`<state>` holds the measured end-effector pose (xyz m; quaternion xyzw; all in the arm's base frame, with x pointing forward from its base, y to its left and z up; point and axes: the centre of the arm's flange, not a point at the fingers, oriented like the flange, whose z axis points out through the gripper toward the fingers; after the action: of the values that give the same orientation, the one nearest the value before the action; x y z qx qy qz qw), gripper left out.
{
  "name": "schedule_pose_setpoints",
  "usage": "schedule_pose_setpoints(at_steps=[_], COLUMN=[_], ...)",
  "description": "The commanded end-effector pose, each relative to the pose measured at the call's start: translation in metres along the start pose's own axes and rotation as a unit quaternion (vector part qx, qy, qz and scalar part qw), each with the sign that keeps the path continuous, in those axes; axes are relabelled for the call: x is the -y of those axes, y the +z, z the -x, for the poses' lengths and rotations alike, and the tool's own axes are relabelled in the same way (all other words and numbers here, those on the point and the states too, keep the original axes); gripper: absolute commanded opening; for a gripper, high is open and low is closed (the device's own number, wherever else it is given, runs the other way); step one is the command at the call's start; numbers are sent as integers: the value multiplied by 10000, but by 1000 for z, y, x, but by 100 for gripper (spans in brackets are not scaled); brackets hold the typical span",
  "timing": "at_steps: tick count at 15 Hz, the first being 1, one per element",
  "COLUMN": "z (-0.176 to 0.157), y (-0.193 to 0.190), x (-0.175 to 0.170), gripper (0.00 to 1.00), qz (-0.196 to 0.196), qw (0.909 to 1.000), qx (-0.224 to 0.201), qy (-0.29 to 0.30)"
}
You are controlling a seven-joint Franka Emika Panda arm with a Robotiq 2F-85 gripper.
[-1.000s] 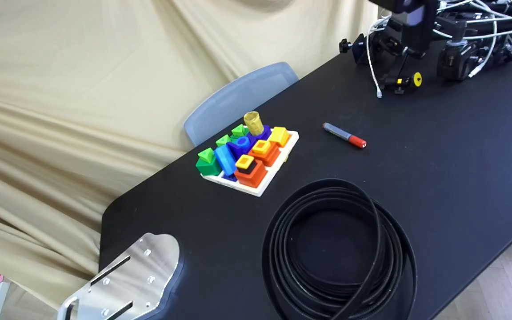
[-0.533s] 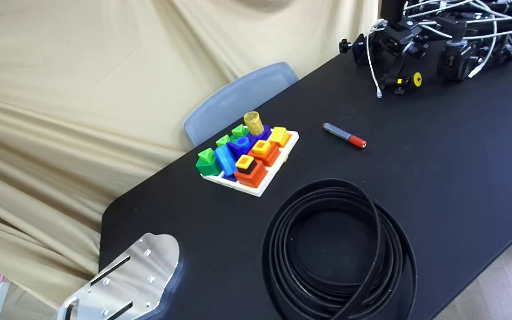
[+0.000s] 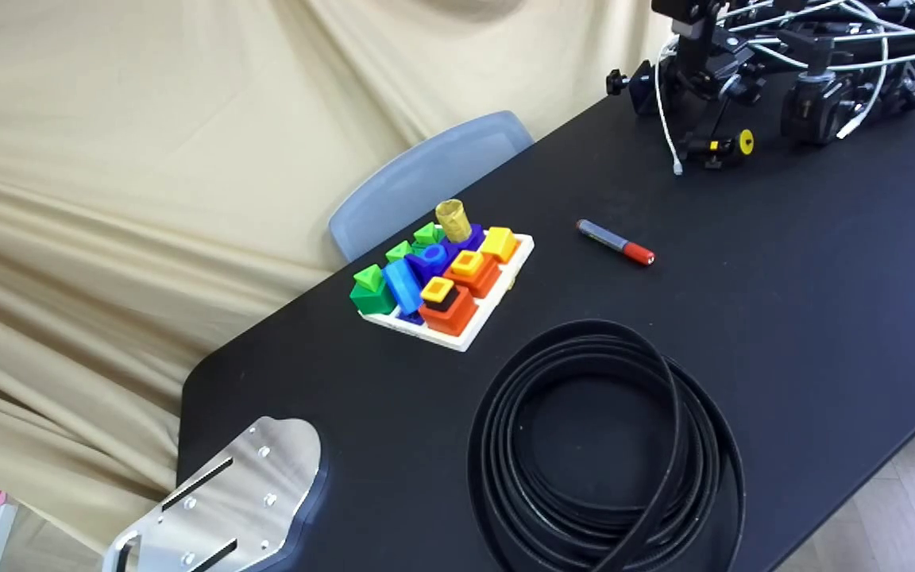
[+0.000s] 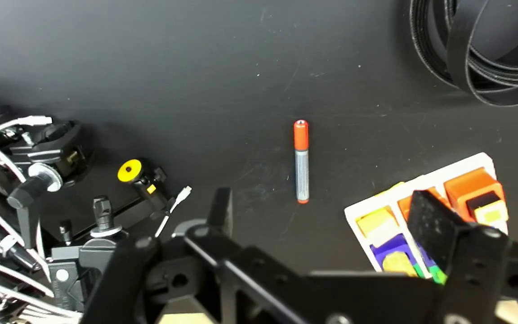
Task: Move the marker towards you
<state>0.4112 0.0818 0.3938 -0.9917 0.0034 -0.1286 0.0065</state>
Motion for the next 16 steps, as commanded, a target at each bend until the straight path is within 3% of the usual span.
schedule_pose_setpoints(at_steps=[1, 2, 3, 10, 16], z=[-35, -37, -16, -37, -83], y=[32, 35, 28, 52, 136], x=[-9, -10, -11, -12, -10], gripper=[100, 100, 100, 100, 100], qz=[-157, -67, -67, -58, -37], qw=[9989, 9990, 9995, 9989, 9947], qx=[227, 347, 213, 467, 991], qy=[-368, -263, -242, -39, 272])
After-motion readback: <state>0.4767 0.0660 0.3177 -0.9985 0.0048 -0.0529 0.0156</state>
